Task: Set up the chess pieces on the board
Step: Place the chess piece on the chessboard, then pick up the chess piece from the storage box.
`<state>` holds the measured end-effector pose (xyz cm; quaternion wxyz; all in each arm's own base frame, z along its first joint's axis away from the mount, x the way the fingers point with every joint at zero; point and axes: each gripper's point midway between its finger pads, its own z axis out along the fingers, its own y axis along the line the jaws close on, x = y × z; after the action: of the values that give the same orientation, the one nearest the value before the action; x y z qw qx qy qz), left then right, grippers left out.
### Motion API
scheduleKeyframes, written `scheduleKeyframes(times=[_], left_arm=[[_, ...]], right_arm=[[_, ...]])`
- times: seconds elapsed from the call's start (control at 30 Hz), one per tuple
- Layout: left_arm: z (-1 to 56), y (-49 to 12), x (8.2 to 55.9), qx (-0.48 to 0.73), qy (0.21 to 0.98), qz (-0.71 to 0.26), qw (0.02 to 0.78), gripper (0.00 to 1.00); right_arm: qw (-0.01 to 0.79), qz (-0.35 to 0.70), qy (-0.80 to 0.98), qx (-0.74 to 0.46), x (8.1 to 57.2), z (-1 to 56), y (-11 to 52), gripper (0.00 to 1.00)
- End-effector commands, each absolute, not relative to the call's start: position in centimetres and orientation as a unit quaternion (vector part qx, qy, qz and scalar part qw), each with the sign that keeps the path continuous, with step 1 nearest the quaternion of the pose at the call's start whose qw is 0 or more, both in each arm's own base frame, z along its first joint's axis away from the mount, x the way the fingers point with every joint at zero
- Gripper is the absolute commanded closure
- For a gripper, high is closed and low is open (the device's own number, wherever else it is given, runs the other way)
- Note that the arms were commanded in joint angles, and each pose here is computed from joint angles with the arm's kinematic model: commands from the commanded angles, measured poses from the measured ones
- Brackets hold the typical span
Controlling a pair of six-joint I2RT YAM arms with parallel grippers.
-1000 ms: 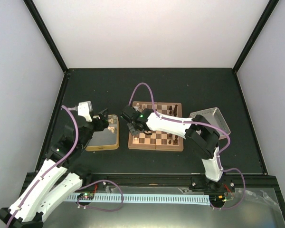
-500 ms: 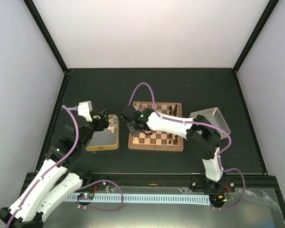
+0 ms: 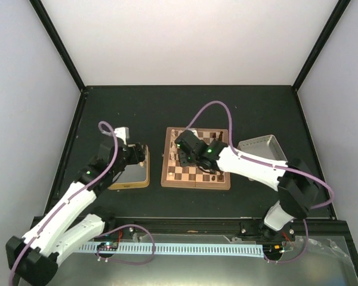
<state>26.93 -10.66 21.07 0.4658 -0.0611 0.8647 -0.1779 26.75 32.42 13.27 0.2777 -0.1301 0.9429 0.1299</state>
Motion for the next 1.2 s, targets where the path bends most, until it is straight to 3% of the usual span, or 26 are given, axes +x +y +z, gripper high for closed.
scheduleKeyframes(times=[0.0, 0.17, 0.47, 0.63, 0.8, 1.03, 1.17], left_arm=[[15.1, -10.3, 27.1, -0.095, 0.907, -0.164, 0.377, 0.26], [9.3, -10.4, 27.9, -0.122, 0.937, -0.165, 0.282, 0.48], [4.0, -10.9, 29.4, -0.13, 0.964, -0.144, 0.18, 0.69], [4.0, -10.3, 29.9, -0.139, 0.965, -0.123, 0.185, 0.71], [4.4, -9.3, 30.5, -0.134, 0.967, -0.092, 0.198, 0.66], [3.9, -9.3, 30.2, -0.125, 0.971, -0.083, 0.184, 0.82], [3.7, -9.1, 29.9, -0.122, 0.974, -0.076, 0.175, 0.78]], right_arm=[[0.304, 0.142, 0.94, -0.059, 27.5, 13.6, 29.2, 0.56], [0.312, 0.151, 0.937, -0.039, 27.4, 13.1, 26.9, 0.56], [0.324, 0.147, 0.933, -0.048, 27.8, 12.4, 25.5, 0.59], [0.324, 0.153, 0.932, -0.051, 27.8, 12.0, 25.4, 0.6], [0.317, 0.159, 0.933, -0.051, 27.5, 11.5, 25.5, 0.62], [0.322, 0.161, 0.932, -0.051, 27.6, 11.7, 25.5, 0.64], [0.325, 0.165, 0.929, -0.06, 27.7, 12.2, 25.8, 0.65]])
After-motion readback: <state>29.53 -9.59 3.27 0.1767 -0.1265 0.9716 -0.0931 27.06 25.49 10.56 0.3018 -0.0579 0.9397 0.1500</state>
